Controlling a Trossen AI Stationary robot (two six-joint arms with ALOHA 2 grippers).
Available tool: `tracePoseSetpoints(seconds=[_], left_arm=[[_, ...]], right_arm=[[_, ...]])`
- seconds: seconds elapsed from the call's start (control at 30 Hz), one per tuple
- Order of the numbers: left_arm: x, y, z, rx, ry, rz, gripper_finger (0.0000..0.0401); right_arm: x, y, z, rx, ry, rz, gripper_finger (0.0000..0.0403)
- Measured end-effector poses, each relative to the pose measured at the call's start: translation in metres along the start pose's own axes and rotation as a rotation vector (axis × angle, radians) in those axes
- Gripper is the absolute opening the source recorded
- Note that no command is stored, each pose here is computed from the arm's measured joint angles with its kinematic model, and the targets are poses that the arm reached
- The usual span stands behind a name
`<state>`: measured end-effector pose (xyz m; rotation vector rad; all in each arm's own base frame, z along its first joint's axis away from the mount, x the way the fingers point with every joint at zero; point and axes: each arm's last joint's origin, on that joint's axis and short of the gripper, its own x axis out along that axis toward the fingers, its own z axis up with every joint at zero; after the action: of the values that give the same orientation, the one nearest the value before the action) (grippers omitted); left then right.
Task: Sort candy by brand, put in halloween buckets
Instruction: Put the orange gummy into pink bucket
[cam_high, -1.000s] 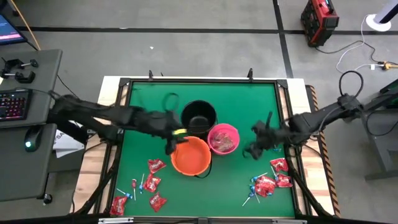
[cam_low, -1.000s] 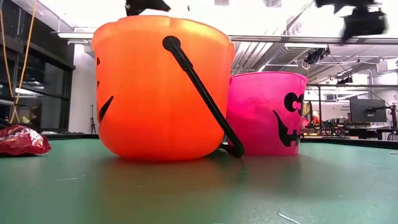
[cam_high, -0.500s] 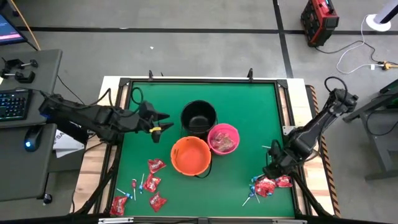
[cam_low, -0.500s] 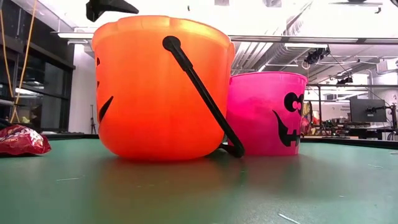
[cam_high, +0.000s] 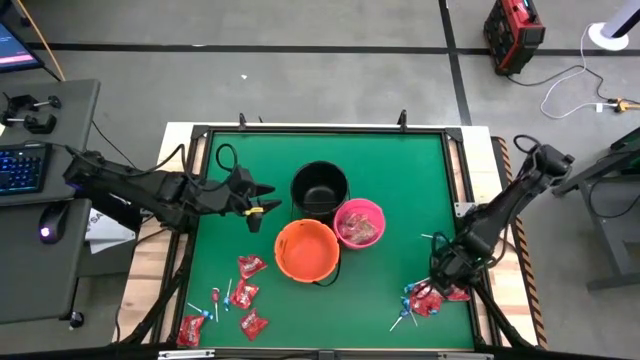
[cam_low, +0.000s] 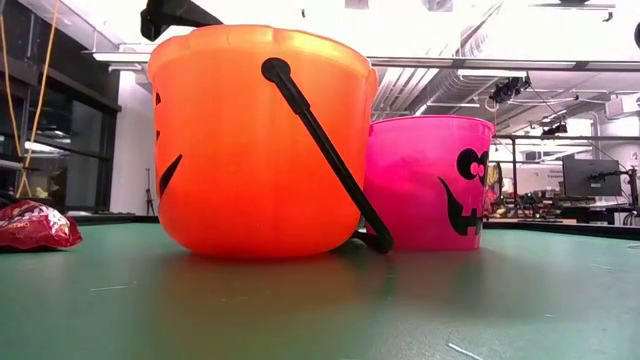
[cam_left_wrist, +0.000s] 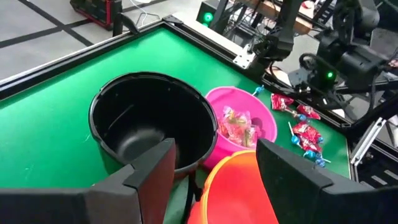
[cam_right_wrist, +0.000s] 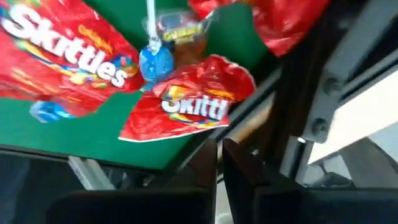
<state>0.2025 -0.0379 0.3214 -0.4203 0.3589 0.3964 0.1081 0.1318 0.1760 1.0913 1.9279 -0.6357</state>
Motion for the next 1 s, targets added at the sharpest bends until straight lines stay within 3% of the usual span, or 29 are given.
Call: tracePoseSetpoints(seconds=[0.2,0.33,0.5,0.83,1.0], left_arm=[[0.0,0.0,0.0,0.005,0.005,0.003,0.0213],[0.0,0.0,-0.001,0.038,0.005,0.003,0.0213],[0.0,0.0,0.0,0.056,0.005,0.004,0.0213],[0.0,0.0,0.0,0.054,0.005,0.003,0.0213],[0.0,-0.001,-0.001,0.011,0.04,-0.048,0.0213]], right_arm=[[0.017,0.011,0.007,-0.013,0.002,-0.02,0.0006],[0.018,0.016,0.015,0.01,-0.084,0.005,0.0002],[0.0,0.027,0.023,0.058,-0.286,0.099,0.0001],[-0.055,0.022,0.005,0.086,-0.495,-0.088,0.0],[-0.063,0.026,0.002,0.073,-0.557,-0.043,0.0]])
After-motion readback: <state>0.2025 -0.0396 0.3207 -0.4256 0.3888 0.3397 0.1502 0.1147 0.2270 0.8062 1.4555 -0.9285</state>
